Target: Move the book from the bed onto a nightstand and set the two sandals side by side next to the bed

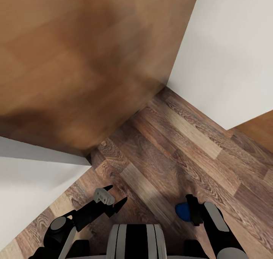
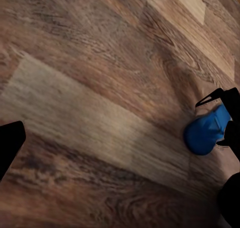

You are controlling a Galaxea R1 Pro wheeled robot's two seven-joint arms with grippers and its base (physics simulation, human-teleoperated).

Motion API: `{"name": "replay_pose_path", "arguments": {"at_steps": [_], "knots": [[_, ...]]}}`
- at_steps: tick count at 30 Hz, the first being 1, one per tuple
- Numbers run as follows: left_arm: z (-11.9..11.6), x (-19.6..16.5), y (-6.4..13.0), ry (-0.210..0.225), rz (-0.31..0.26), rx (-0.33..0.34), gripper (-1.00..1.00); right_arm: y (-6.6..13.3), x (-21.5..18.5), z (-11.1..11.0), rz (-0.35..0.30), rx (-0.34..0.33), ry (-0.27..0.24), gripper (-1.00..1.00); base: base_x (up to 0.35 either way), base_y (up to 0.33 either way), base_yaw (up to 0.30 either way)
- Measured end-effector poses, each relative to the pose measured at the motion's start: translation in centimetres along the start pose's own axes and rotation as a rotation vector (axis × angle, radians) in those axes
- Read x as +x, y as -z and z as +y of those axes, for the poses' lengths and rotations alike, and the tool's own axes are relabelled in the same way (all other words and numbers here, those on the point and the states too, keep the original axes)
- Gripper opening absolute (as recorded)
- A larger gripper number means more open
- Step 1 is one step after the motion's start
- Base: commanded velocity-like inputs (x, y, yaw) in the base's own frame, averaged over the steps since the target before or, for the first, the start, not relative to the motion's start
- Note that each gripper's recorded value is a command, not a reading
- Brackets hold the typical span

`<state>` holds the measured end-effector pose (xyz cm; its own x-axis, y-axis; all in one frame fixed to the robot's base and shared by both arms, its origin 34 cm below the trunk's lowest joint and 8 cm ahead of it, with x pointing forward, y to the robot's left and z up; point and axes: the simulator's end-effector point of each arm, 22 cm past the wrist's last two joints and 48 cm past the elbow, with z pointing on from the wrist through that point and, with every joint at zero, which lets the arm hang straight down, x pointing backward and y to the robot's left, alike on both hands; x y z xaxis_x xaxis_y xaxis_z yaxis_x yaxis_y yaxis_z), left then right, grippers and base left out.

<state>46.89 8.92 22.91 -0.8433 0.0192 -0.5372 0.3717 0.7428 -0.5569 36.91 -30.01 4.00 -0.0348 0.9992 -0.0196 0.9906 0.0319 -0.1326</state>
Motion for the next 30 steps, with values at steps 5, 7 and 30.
{"name": "replay_pose_path", "arguments": {"at_steps": [5, 7, 30], "knots": [[0.03, 0.01, 0.00, 0.000, 0.000, -0.001, 1.00, -0.02, 0.01, -0.03, 0.000, 0.000, 0.000, 1.00, 0.045, -0.039, 0.000], [0.04, 0.01, 0.00, 0.000, 0.000, -0.001, 1.00, -0.02, 0.01, -0.03, 0.000, 0.001, 0.000, 1.00, 0.009, -0.008, 0.000], [0.04, 0.01, -0.01, 0.000, 0.000, -0.002, 1.00, -0.03, 0.01, -0.06, 0.000, 0.001, 0.000, 1.00, 0.000, 0.000, 0.000]]}}
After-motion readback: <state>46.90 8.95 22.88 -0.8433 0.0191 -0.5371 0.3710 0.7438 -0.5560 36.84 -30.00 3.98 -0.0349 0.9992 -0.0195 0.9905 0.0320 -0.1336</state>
